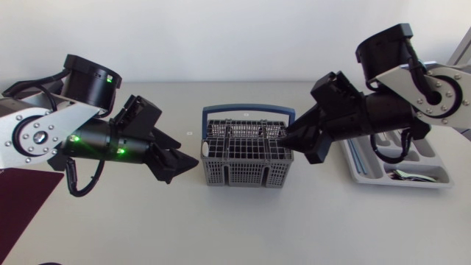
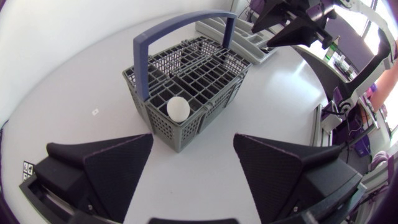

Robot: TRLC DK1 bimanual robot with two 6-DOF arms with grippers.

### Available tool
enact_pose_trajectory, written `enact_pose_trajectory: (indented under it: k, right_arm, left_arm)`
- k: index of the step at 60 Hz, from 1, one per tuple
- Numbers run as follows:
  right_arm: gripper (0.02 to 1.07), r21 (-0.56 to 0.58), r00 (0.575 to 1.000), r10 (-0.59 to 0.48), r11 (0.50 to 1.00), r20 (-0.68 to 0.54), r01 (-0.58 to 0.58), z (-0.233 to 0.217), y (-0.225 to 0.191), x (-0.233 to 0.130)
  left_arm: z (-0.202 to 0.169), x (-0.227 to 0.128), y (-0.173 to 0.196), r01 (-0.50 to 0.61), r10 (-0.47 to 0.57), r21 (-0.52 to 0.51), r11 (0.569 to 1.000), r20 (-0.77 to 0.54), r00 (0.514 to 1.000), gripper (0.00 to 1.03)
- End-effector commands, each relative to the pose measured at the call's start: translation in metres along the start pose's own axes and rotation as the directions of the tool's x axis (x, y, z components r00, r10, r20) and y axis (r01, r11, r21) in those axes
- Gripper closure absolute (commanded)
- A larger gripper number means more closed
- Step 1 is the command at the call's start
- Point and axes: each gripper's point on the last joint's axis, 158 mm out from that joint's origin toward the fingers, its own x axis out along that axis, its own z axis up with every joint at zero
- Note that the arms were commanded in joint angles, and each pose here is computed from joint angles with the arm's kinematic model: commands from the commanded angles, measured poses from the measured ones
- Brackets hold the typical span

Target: Transfer all utensils from the basket to the drawer tray.

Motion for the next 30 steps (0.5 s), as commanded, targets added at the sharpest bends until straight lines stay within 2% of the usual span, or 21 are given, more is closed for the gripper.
enact_pose_trajectory:
  k: [1, 13, 30]
  right_arm:
    - [0.47, 0.058, 1.0, 0.022, 0.998, -0.01, -0.022, 0.007, 0.014, 0.013]
    - [0.47, 0.123, 0.994, 0.074, 0.99, -0.077, -0.064, 0.022, 0.048, 0.057]
    - [0.48, 0.146, 0.988, 0.117, 0.984, -0.099, -0.102, 0.051, 0.072, 0.096]
  left_arm:
    - [-0.015, 0.008, 0.0, 0.013, -0.013, 0.008, 1.0, -0.029, 0.999, 0.13]
    - [-0.019, 0.015, 0.003, 0.012, -0.012, 0.02, 1.0, -0.027, 1.0, 0.12]
    - [-0.024, 0.013, 0.007, 0.012, -0.011, 0.051, 0.999, -0.024, 1.0, 0.12]
